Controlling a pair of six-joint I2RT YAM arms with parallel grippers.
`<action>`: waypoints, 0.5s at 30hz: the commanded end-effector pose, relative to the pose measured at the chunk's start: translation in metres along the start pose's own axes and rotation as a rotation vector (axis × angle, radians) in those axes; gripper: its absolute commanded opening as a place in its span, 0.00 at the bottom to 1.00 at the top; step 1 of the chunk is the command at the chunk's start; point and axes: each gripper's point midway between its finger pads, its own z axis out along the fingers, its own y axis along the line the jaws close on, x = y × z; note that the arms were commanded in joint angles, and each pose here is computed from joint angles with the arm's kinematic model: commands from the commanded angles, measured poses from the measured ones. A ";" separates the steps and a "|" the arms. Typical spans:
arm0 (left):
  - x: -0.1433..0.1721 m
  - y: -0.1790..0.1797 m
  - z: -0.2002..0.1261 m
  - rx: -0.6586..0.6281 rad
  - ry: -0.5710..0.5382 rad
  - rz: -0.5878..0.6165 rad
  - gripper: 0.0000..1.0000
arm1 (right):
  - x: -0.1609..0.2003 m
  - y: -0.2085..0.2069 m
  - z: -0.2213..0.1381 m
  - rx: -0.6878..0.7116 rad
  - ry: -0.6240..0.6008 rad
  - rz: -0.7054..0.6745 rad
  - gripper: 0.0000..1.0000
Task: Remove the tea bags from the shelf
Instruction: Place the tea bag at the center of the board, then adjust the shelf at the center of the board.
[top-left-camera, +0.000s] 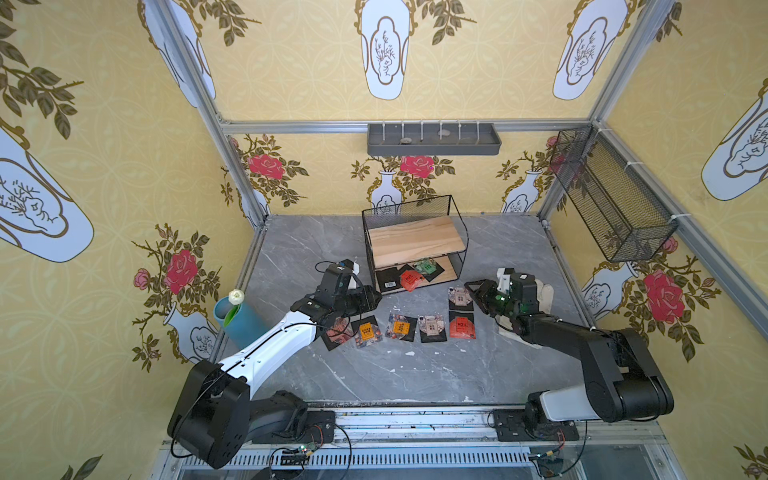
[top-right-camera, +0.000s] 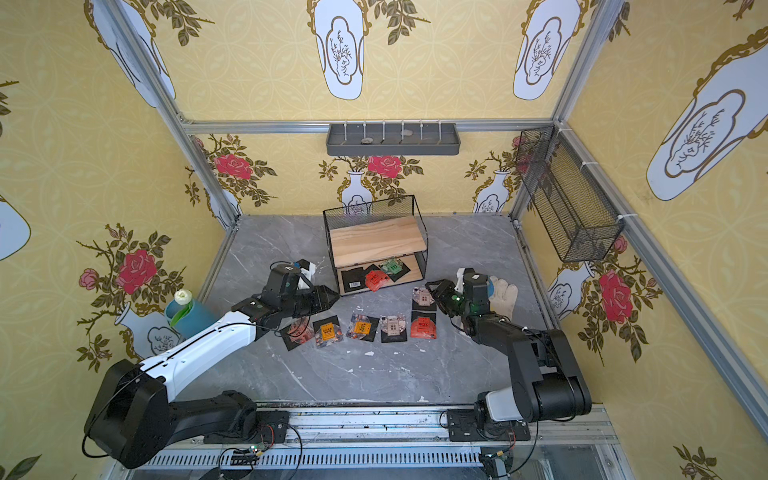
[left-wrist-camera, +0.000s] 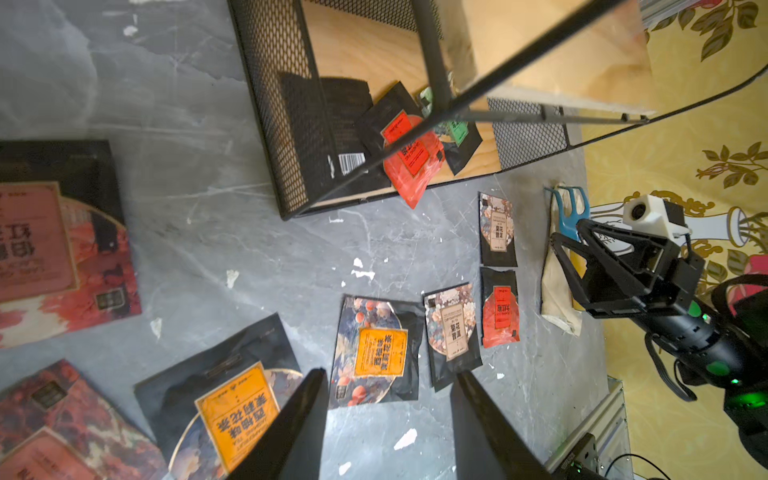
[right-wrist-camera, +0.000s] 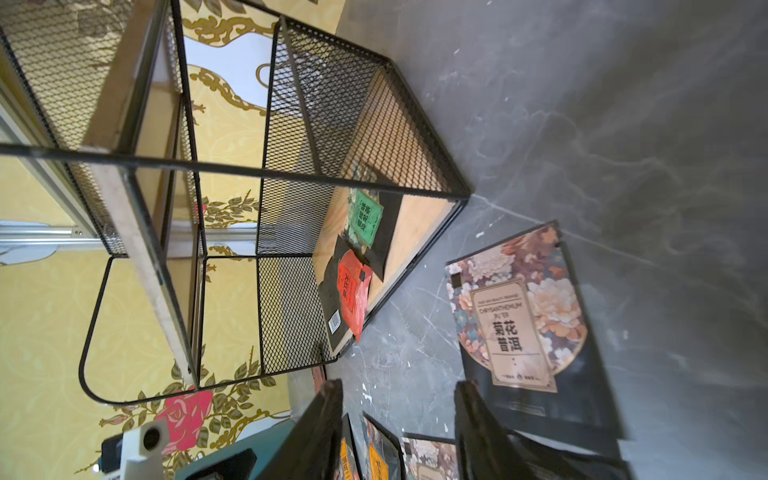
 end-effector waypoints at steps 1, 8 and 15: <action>-0.020 -0.018 0.008 0.062 -0.044 0.057 0.52 | 0.002 0.001 0.002 0.004 -0.001 -0.034 0.47; -0.037 -0.027 0.028 0.071 -0.043 0.079 0.46 | 0.005 0.001 0.004 -0.010 0.002 -0.037 0.46; -0.050 -0.021 0.039 0.031 -0.055 0.134 0.43 | 0.007 0.001 0.006 -0.015 0.008 -0.040 0.46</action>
